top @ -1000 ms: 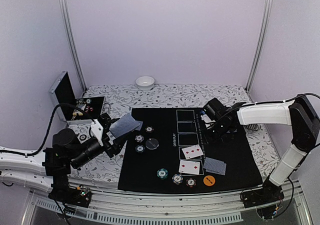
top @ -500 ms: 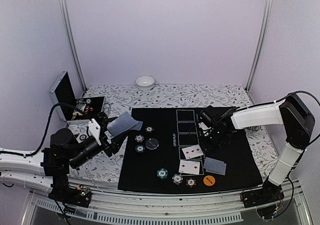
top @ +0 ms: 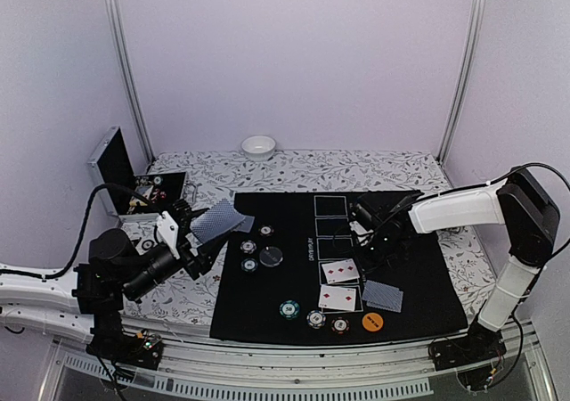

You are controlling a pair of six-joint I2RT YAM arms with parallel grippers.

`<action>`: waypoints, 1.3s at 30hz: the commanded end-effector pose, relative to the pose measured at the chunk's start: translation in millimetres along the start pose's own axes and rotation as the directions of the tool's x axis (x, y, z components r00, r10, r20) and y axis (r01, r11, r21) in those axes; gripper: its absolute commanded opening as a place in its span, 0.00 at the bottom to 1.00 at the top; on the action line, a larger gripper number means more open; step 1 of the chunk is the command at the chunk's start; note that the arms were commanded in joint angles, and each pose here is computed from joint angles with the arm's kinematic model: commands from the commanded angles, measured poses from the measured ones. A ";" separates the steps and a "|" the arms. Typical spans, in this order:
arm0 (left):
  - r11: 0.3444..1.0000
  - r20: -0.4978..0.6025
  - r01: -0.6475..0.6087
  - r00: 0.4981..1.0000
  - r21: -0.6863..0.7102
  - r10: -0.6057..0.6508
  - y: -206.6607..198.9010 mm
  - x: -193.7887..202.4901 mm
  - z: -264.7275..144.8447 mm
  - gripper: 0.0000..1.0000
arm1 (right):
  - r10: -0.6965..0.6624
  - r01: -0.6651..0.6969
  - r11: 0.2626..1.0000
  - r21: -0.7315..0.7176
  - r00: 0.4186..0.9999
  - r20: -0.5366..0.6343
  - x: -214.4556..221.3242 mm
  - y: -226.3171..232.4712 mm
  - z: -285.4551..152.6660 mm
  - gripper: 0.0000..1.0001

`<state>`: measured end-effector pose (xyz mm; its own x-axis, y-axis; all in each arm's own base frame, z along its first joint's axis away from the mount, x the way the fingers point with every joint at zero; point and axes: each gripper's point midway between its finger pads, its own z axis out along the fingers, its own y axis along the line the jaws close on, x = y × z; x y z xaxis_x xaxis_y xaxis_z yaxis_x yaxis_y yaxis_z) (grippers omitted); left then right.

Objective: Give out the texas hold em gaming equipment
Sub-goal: Adjust the poker card in the community card area.

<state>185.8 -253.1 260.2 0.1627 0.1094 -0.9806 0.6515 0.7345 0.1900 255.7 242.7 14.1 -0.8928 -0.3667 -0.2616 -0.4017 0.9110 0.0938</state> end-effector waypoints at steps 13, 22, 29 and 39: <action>1.000 0.007 -0.003 1.000 -0.015 0.003 5.6 -1.2 -6.4 0.61 | -0.007 0.007 1.000 -0.014 1.000 0.002 -2.7 7.0 -12.1 0.09; 1.000 0.003 0.000 1.000 -0.020 0.000 7.0 -1.4 -7.0 0.61 | -0.215 0.222 0.959 -0.175 0.975 0.059 -0.1 94.7 -37.4 0.09; 1.000 0.006 0.009 1.000 -0.025 -0.009 8.2 -0.6 -8.1 0.61 | -0.270 0.271 0.904 -0.330 0.962 0.050 3.9 153.2 -25.7 0.09; 0.999 0.001 0.009 1.000 -0.034 -0.009 10.0 2.5 -10.0 0.61 | -0.313 0.289 0.922 -0.258 0.948 -0.057 28.6 142.3 2.0 0.08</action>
<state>184.7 -241.6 259.0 0.1583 0.1127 -0.9809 0.6352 0.7490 0.1886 177.5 365.6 21.5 -0.7396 -0.6259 -0.2476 -0.6730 0.6847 0.2797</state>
